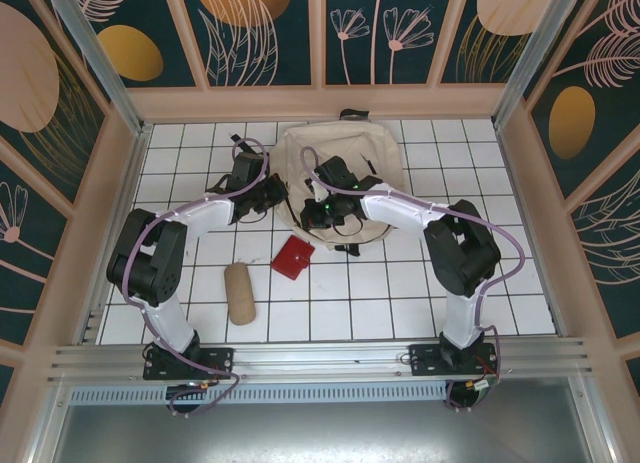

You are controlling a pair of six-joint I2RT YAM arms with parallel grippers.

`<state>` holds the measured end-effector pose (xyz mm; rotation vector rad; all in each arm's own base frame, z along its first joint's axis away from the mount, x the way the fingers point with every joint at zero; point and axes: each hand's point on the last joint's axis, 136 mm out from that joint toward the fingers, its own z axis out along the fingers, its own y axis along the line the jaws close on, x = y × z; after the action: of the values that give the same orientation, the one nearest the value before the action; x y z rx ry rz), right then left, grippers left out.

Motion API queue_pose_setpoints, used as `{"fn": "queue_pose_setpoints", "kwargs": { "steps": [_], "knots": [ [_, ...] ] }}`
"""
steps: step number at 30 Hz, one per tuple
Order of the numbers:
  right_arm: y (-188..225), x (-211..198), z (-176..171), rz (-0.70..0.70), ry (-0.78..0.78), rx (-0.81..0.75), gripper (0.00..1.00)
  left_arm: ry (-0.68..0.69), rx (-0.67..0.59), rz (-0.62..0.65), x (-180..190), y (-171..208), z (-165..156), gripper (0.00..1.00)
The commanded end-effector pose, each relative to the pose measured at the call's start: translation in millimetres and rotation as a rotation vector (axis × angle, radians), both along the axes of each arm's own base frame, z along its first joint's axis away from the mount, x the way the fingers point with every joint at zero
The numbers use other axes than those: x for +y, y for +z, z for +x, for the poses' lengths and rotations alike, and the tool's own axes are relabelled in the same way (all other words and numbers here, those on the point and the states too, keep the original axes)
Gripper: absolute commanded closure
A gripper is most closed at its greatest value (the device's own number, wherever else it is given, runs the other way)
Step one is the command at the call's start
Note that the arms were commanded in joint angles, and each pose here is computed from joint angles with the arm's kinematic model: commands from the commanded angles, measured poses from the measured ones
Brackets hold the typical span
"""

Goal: Pack books, pencil case, and school supplies into a backpack

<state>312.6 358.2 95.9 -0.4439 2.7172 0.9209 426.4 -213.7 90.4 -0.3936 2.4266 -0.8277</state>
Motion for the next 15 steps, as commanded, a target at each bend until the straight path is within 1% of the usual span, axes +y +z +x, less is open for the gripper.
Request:
{"fn": "queue_pose_setpoints", "kwargs": {
  "steps": [1,4,12,15],
  "knots": [
    [14,-5,5,-0.036,-0.017,-0.041,1.0,-0.001,-0.075,0.001,0,28,10,1.0],
    [22,-7,-3,-0.064,-0.022,-0.052,1.0,0.021,-0.073,0.029,5,23,11,1.0],
    [12,-14,-42,-0.171,-0.037,-0.022,1.0,0.074,-0.056,0.075,20,3,19,1.0],
    [11,-23,-45,-0.221,-0.066,-0.043,1.0,0.08,-0.056,0.078,22,-1,22,1.0]
  ]
}}
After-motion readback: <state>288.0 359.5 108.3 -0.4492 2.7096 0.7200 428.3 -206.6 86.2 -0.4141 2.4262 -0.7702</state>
